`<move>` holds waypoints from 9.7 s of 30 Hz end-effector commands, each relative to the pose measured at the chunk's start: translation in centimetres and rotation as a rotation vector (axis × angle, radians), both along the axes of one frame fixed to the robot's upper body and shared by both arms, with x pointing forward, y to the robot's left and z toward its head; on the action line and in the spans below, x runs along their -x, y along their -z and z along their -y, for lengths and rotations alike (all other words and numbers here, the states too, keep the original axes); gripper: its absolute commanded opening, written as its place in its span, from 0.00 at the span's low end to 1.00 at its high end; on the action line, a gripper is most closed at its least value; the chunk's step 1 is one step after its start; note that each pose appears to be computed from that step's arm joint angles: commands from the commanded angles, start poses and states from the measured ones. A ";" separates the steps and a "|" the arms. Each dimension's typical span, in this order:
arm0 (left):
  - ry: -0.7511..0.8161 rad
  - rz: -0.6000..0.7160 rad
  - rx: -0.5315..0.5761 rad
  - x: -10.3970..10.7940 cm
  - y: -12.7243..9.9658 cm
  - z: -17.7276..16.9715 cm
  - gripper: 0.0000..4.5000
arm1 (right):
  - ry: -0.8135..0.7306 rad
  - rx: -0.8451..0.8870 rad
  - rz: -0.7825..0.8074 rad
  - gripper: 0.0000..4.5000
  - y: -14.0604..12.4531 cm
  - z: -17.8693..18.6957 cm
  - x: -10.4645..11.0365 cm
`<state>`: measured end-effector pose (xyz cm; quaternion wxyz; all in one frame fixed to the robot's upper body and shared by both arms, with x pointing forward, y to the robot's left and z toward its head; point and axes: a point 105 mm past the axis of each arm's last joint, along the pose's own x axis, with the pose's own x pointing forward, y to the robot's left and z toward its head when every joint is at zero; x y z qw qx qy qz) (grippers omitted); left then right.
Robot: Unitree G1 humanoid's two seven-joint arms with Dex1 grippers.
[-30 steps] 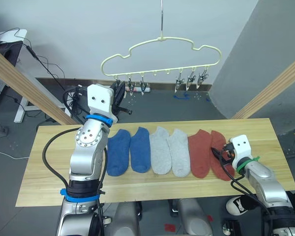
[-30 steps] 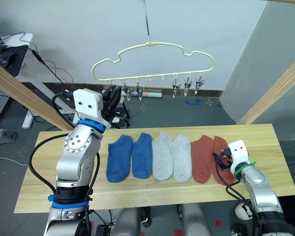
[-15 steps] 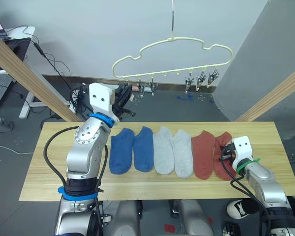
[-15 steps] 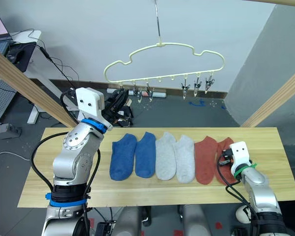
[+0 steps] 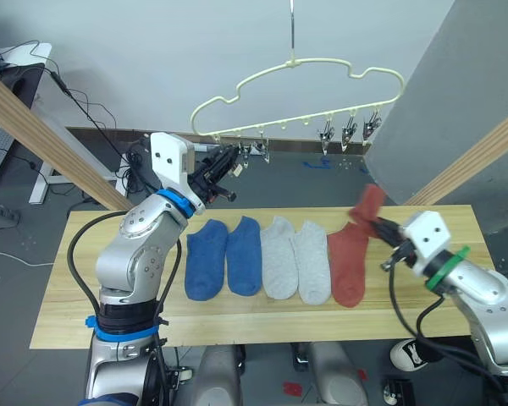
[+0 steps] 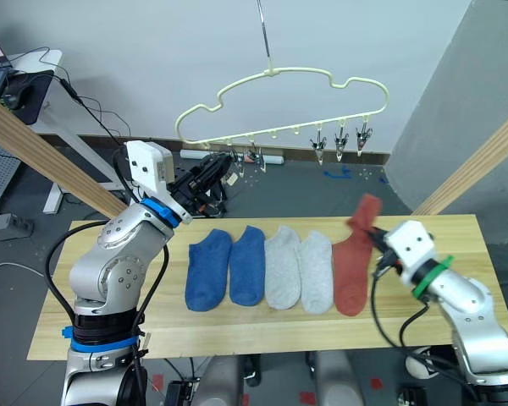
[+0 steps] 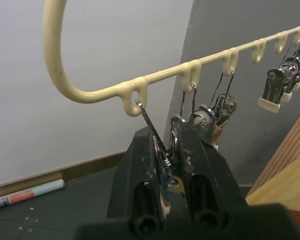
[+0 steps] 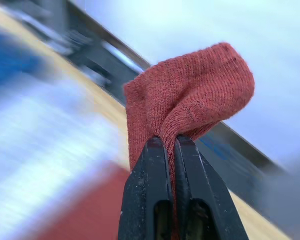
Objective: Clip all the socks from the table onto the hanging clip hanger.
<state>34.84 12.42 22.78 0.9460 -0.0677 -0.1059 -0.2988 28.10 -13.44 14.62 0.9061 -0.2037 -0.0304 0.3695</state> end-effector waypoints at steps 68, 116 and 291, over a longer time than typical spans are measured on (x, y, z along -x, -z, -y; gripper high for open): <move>-0.086 0.105 -0.230 3.5 2.4 -0.9 0.55 | -0.302 -0.192 -0.002 0.38 -2.3 -10.2 -2.5; -0.374 0.340 -0.072 -2.2 -0.8 2.5 0.55 | -0.121 -0.124 0.048 0.38 -6.7 -3.7 0.5; 0.088 -0.082 0.194 -0.1 -2.5 2.7 0.06 | -0.019 -0.212 0.335 0.00 -5.3 -14.3 -5.2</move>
